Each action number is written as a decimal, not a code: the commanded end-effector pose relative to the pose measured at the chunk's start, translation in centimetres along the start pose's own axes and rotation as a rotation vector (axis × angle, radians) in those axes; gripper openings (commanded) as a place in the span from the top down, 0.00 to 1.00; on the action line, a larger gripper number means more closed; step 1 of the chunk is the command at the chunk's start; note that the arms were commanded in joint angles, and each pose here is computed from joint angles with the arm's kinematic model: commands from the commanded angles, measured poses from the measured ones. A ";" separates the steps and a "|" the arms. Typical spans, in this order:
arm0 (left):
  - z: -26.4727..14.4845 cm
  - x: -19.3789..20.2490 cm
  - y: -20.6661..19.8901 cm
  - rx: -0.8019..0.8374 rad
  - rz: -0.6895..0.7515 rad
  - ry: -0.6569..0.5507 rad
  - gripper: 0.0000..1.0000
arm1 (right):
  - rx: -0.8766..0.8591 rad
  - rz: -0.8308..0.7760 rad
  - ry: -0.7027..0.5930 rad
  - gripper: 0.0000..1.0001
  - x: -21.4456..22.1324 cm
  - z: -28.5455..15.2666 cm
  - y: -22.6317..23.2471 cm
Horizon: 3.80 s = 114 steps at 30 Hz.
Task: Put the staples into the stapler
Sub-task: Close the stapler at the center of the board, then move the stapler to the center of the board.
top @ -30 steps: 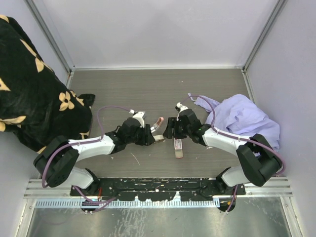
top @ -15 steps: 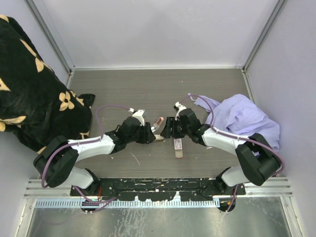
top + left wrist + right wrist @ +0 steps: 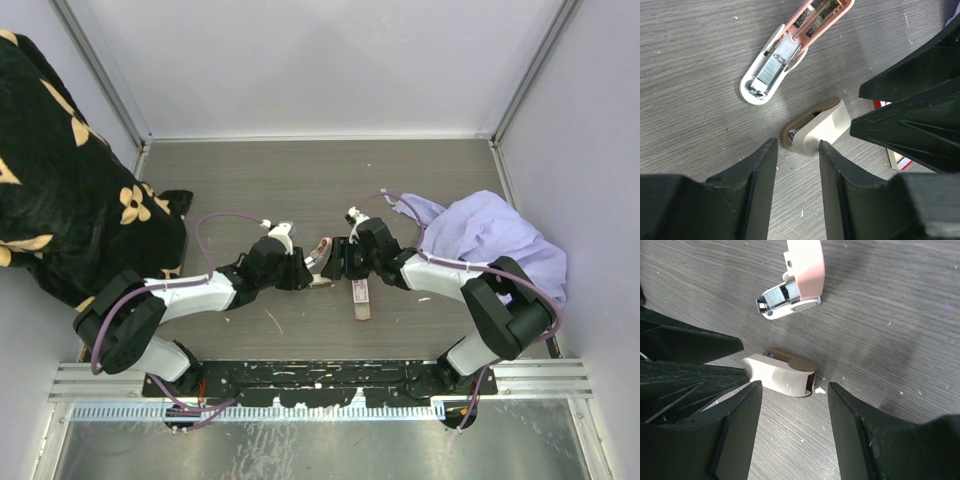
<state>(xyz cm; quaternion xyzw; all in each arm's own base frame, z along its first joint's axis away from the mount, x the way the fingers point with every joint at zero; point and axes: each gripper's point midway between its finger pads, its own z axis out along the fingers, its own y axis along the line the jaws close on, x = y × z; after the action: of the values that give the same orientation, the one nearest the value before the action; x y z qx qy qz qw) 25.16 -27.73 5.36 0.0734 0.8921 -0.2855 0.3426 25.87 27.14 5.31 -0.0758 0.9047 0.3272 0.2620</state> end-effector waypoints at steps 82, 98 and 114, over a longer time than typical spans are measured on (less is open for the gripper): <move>-5.6 -4.4 1.5 0.030 -0.121 -0.145 0.31 | -0.066 -0.225 -0.081 0.29 -2.1 1.8 2.9; -2.0 -5.0 3.3 0.061 -0.117 -0.062 0.38 | -0.119 -0.261 -0.020 0.34 -0.5 0.9 4.9; -0.3 -6.3 5.4 -0.013 -0.068 -0.134 0.60 | 0.274 -0.488 -0.093 0.41 -8.1 1.6 4.4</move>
<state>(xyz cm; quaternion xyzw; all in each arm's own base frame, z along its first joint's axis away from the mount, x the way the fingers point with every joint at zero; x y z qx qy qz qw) 29.13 -23.14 5.18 0.0340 0.8965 -0.2968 0.3272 31.04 31.31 11.20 -0.2137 0.8821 0.1953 0.3716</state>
